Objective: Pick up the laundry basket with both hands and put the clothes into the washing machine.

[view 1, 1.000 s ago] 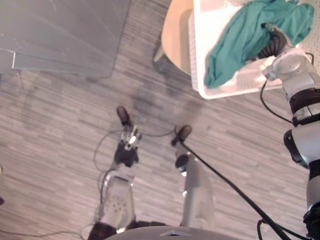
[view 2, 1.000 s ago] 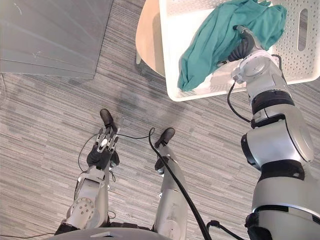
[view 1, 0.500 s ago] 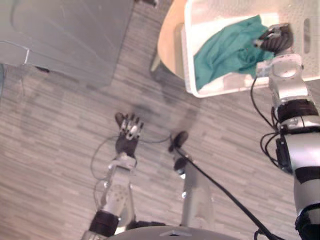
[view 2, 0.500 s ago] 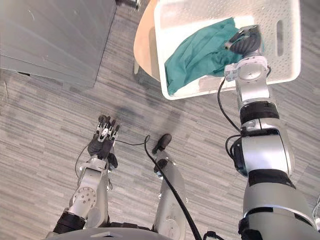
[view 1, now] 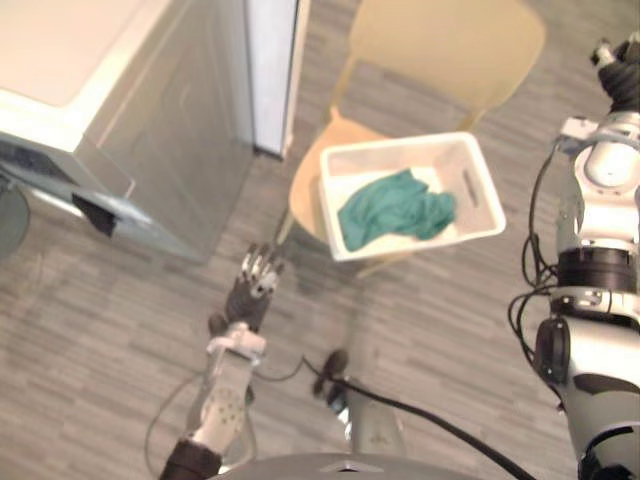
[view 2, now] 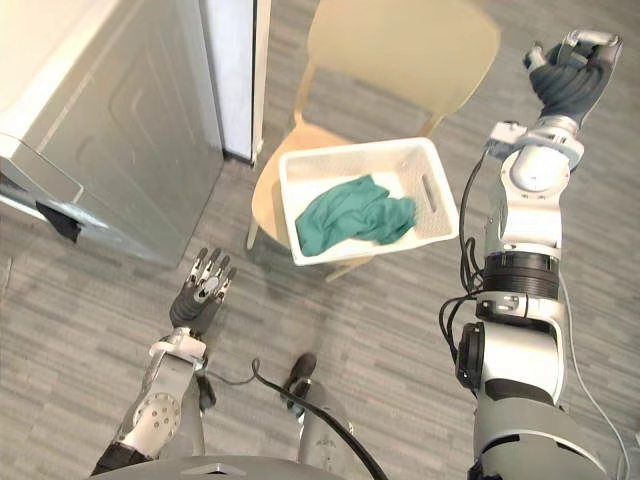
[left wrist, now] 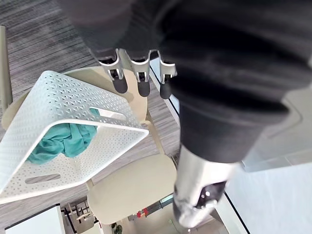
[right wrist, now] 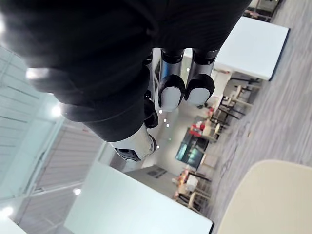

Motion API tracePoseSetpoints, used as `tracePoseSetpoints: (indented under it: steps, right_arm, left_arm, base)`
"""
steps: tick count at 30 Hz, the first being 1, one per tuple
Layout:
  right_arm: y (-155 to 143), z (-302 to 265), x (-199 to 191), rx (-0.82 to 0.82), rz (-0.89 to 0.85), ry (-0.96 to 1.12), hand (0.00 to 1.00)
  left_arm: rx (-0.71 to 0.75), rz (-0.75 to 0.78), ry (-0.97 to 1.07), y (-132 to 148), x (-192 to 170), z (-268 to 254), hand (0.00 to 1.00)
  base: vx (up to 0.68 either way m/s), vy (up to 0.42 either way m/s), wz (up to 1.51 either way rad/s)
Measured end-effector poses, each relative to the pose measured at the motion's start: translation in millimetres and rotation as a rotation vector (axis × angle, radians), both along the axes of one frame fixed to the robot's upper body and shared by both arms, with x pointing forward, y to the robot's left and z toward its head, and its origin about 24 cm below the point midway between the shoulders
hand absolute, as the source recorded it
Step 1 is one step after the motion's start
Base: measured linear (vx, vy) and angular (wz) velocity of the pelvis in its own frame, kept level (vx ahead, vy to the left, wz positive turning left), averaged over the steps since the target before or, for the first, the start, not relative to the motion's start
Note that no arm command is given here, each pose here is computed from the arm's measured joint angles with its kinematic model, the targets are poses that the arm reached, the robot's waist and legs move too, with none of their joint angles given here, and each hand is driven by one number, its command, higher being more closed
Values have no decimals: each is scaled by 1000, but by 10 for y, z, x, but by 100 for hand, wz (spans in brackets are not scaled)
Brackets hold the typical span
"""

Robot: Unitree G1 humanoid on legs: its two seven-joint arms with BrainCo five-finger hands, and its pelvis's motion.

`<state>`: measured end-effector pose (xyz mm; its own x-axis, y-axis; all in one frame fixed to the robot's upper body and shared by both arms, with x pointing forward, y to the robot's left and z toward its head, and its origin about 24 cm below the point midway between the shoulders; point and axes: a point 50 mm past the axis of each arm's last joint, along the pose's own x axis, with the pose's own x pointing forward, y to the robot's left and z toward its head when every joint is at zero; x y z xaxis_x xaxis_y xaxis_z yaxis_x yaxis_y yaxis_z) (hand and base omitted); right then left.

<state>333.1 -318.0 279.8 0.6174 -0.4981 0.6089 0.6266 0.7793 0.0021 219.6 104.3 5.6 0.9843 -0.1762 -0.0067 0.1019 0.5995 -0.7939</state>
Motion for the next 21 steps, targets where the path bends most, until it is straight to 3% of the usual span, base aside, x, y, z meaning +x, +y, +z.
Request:
tracePoseSetpoints:
  steps: [7, 15, 21]
  right_arm:
    - [-143, -617, 341, -28, 46, 444, 0]
    - [-109, -196, 515, -9, 55, 488, 0]
    - [-151, -109, 486, -51, 56, 498, 0]
  left_arm:
    - [72, -74, 99, 53, -172, -264, 0]
    - [133, -95, 47, 103, -68, -180, 0]
    - [173, -174, -5, -18, -84, -103, 0]
  base:
    - [25, -36, -7]
    - [-121, 21, -10]
    - [11, 81, 26]
